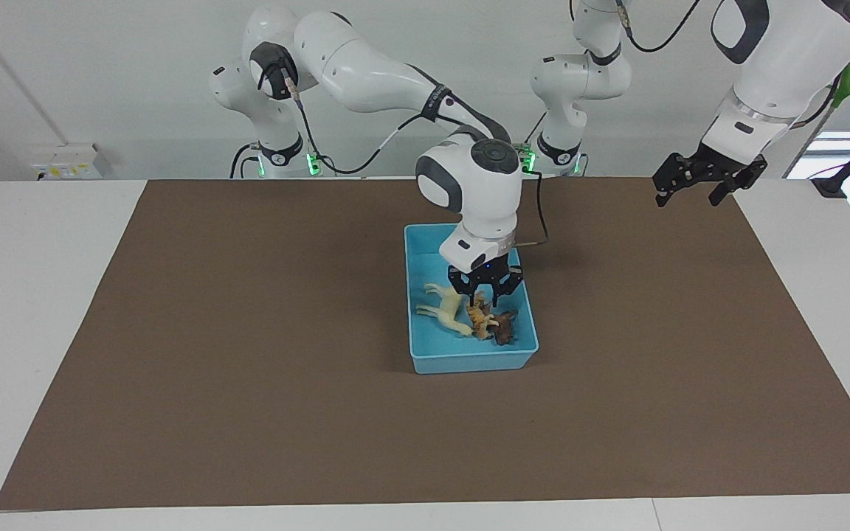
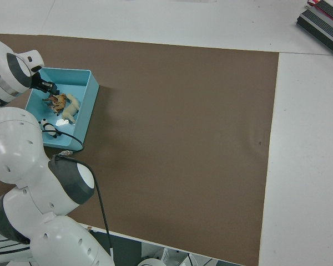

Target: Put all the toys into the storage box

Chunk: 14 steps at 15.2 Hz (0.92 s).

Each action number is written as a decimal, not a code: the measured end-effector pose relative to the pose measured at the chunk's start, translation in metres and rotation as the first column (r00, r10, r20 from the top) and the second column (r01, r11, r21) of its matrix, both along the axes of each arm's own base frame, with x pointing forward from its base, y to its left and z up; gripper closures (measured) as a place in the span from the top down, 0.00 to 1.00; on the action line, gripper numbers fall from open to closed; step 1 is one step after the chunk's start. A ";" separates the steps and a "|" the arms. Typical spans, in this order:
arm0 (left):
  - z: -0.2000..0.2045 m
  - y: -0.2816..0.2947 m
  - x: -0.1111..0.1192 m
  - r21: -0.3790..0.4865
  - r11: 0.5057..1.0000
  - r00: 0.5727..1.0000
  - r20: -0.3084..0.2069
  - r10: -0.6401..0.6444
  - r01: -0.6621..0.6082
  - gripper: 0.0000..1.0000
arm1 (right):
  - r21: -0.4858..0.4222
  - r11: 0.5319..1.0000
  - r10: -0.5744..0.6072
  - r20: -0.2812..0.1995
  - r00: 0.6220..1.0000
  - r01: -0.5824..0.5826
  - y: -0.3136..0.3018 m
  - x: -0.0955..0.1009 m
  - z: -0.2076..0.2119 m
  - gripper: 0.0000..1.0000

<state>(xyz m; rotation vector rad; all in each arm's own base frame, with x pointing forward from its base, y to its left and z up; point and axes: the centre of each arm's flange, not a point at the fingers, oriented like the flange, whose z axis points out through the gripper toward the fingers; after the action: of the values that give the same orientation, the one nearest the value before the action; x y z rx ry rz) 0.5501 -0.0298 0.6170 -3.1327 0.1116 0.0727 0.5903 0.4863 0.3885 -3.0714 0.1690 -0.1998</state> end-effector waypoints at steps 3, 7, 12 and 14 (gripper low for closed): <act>0.000 0.000 0.000 0.000 1.000 1.000 0.000 0.000 0.000 1.00 | -0.003 1.000 -0.005 0.000 1.000 0.005 -0.003 0.002 0.000 0.61; 0.000 0.000 0.000 0.000 1.000 1.000 0.000 0.000 0.000 1.00 | -0.011 0.999 -0.036 0.013 0.999 0.036 -0.023 0.018 0.007 0.78; 0.000 0.000 0.000 0.000 1.000 1.000 0.000 0.000 0.000 1.00 | -0.074 0.997 -0.014 -0.011 1.000 0.013 -0.108 0.045 0.073 1.00; 0.000 0.000 0.000 0.000 1.000 1.000 0.000 0.000 0.000 1.00 | -0.098 0.995 0.013 -0.022 1.000 -0.015 -0.157 0.045 0.118 1.00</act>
<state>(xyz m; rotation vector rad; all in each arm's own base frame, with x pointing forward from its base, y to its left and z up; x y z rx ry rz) 0.5501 -0.0298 0.6170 -3.1328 0.1116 0.0727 0.6354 0.3297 0.5067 -3.1724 0.1430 -0.1794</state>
